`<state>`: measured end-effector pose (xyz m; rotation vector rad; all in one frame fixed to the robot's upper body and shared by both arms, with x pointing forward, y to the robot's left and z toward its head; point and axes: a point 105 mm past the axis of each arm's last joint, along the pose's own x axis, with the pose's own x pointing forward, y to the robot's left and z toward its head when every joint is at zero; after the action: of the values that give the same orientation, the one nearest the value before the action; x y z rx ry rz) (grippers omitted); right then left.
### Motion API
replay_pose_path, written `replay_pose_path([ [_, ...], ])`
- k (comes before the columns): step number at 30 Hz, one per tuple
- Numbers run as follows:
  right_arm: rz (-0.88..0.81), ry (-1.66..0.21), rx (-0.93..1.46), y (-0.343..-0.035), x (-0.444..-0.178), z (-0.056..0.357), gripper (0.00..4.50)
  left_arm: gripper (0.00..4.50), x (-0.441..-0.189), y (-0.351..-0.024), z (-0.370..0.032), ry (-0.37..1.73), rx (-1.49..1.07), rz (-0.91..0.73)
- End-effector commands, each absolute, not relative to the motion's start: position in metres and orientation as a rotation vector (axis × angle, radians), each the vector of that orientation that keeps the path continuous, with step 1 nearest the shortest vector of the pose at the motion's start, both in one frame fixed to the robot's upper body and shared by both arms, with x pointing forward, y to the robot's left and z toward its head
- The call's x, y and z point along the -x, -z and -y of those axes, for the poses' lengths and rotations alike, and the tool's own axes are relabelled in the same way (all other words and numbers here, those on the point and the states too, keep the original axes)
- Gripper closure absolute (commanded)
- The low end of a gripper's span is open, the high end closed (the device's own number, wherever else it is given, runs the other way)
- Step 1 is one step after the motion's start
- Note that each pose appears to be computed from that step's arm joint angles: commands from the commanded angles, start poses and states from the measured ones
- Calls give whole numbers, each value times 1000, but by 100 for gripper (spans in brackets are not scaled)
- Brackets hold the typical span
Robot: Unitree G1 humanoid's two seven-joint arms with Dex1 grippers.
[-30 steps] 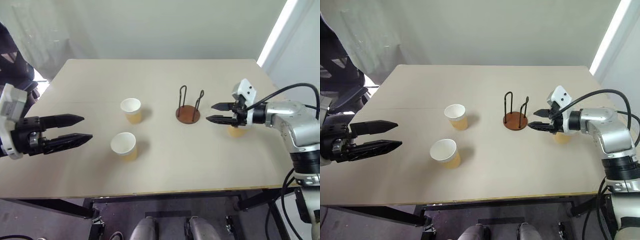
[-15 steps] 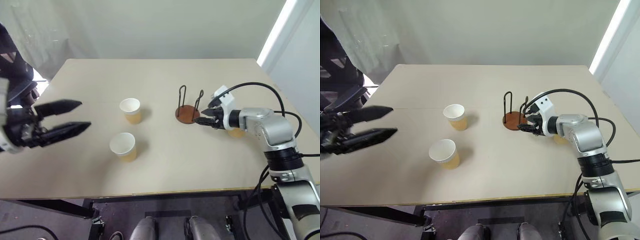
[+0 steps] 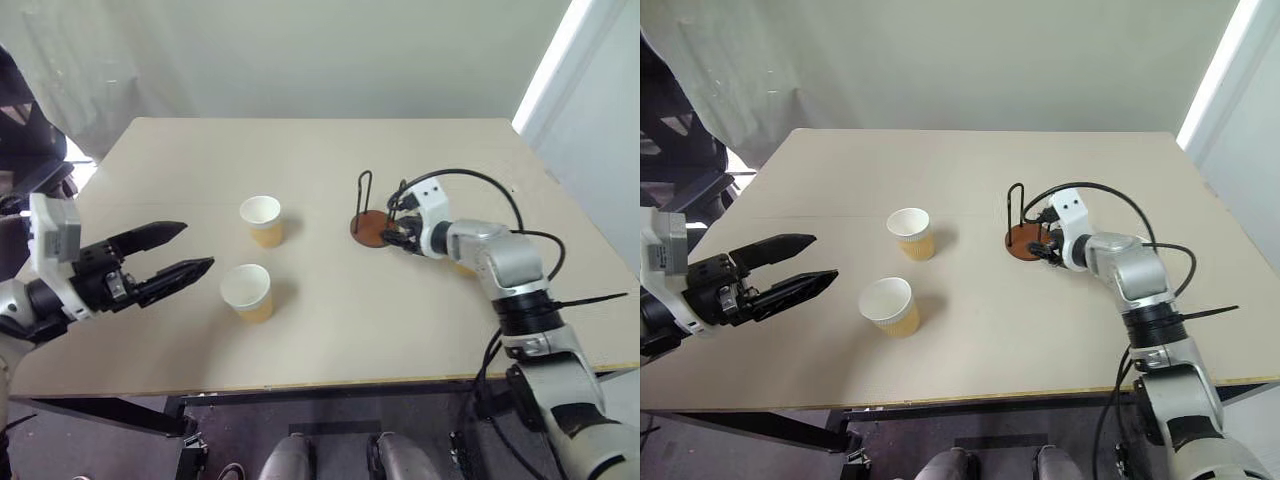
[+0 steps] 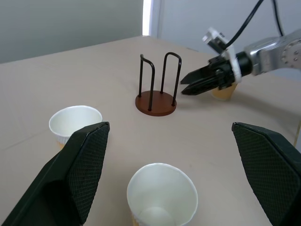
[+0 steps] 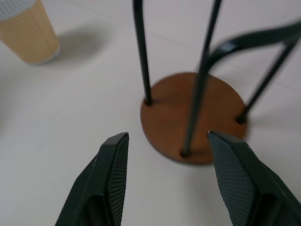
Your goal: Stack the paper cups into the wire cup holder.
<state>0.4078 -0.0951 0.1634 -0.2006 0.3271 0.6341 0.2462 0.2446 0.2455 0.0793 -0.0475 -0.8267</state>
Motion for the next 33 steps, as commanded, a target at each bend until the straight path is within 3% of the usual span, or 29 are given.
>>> replay_pose_path([
  [1,-225,-593,193,-189,-418,94,178,3,-244,-258,-243,829,-121,87],
  [13,-184,-558,197,-188,-431,87,178,3,-243,-260,-245,817,-133,87],
  [16,-183,-556,199,-184,-432,87,234,0,-243,-260,-245,814,-138,86],
  [22,-178,-566,195,-179,-431,86,445,0,-243,-262,-248,806,-152,86],
  [23,-175,-581,199,-179,-429,85,445,0,-243,-262,-249,806,-155,86],
  [25,-167,-676,208,-178,-419,80,445,0,-243,-267,-251,810,-164,88],
  [29,-158,-1040,271,-176,-365,67,445,0,-242,-271,-251,829,-181,78],
  [33,-209,-1276,306,-173,-314,69,445,0,-243,-271,-253,833,-187,71],
])
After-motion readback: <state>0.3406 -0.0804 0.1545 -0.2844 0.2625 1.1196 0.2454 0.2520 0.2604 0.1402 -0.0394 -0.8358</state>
